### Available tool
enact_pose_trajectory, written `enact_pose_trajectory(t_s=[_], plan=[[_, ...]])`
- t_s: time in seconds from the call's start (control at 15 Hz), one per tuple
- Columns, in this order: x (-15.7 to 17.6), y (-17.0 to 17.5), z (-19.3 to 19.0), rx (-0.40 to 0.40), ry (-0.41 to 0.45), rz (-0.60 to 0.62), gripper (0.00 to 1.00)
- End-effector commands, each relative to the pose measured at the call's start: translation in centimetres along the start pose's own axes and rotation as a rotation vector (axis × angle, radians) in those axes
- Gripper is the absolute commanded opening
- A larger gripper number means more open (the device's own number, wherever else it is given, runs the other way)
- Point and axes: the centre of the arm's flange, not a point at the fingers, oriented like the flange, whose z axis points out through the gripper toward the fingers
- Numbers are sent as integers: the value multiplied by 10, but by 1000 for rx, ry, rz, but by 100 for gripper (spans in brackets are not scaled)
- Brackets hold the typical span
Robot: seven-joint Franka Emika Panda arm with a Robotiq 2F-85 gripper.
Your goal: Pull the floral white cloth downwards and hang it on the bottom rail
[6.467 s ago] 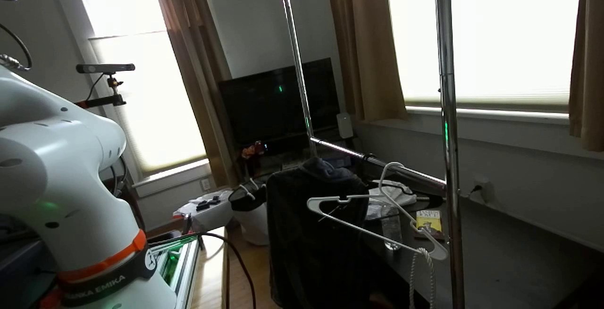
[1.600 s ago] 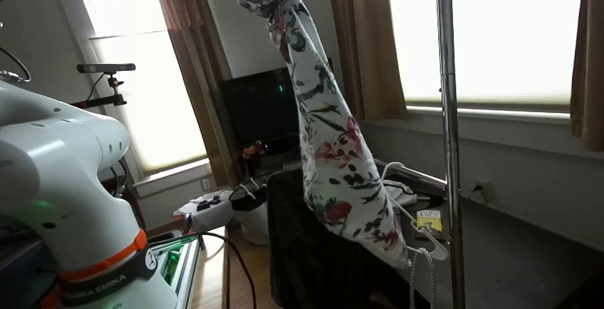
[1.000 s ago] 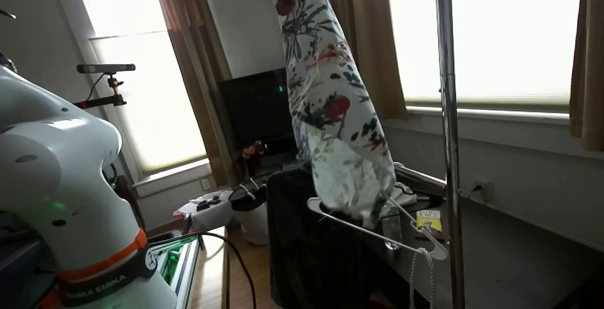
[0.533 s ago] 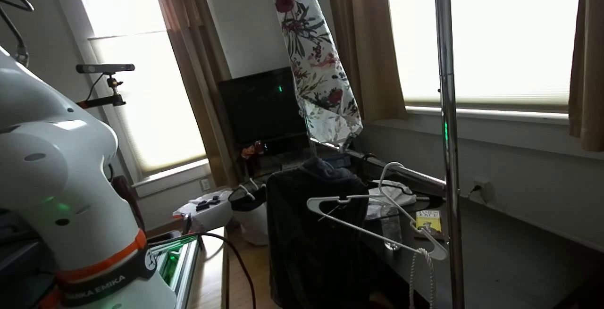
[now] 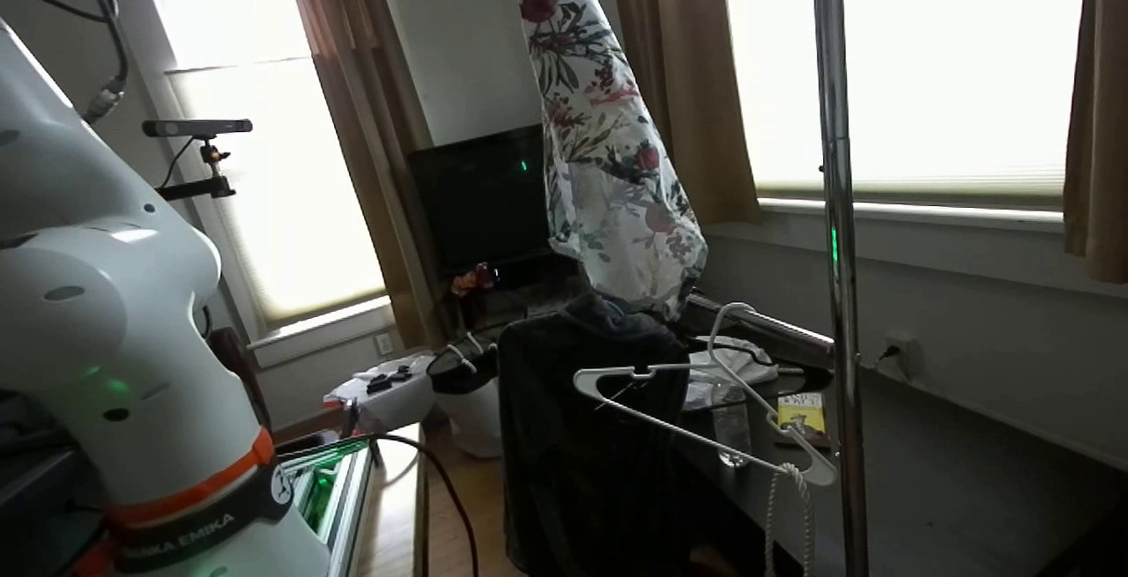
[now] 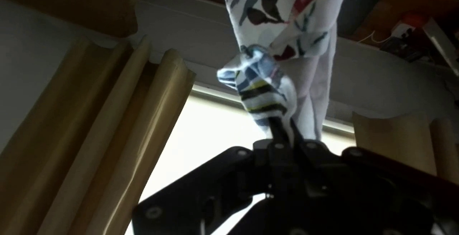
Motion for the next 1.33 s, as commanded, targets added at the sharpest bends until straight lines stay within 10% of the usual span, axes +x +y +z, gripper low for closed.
enact_pose_trajectory(t_s=[0.0,0.4,1.27], plan=[[43,-16,26,-141,13,116,1],[76,1,96,-251,9,221,1],[80,-36,138,-130,91,224,1]])
